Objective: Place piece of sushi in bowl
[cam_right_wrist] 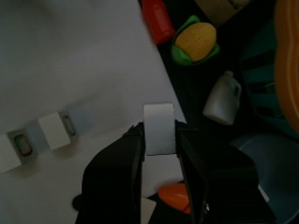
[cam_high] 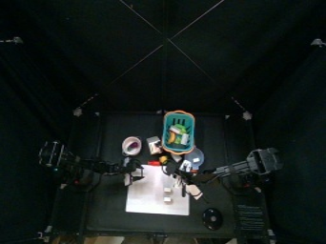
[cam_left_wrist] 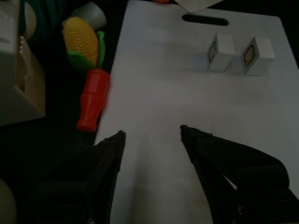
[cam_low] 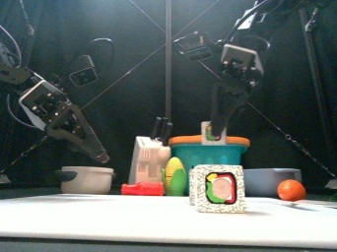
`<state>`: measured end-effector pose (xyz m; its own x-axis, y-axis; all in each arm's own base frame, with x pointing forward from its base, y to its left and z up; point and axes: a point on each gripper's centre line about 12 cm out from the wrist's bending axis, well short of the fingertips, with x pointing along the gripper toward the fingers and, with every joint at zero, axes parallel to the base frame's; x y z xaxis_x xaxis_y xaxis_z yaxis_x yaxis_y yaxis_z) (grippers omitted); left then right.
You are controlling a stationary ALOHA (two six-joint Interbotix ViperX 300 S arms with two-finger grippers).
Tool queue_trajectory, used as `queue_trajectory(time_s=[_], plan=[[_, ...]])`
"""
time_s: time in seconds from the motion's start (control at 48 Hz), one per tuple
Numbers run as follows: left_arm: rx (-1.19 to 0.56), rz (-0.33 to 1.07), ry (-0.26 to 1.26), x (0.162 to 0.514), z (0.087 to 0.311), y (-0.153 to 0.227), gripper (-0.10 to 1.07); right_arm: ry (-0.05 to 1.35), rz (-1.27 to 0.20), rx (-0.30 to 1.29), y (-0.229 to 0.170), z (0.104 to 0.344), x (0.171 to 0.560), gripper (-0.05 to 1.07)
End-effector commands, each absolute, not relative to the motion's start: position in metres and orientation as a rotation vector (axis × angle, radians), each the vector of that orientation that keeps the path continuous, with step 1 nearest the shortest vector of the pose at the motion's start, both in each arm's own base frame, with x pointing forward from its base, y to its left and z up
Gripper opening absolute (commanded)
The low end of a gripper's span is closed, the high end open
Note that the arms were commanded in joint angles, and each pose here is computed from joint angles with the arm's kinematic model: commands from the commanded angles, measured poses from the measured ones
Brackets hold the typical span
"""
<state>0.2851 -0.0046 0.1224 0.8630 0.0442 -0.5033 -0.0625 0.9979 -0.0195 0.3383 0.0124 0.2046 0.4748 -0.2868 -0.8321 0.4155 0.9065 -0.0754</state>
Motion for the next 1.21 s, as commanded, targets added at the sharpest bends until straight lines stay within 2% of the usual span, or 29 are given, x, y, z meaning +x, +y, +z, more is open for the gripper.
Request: queue_trajectory(time_s=[0.0,0.125,0.562,0.896,1.188], plan=[[-0.033,0.051,0.492,0.293,0.130,-0.006,0.90,0.952,-0.430,0.187,0.009,0.219,0.326,0.54],[-0.024,0.043,0.479,0.296,0.134,-0.007,0.90,0.964,-0.452,0.222,0.002,0.216,0.311,0.54],[-0.003,0.025,0.473,0.298,0.135,-0.008,0.90,1.038,-0.633,0.272,-0.059,0.177,0.272,0.54],[-0.004,0.025,0.473,0.298,0.135,-0.008,0.90,0.974,-0.618,0.325,-0.073,0.169,0.273,0.54],[-0.004,0.025,0.472,0.298,0.135,-0.008,0.90,0.981,-0.617,0.354,-0.072,0.163,0.273,0.74]])
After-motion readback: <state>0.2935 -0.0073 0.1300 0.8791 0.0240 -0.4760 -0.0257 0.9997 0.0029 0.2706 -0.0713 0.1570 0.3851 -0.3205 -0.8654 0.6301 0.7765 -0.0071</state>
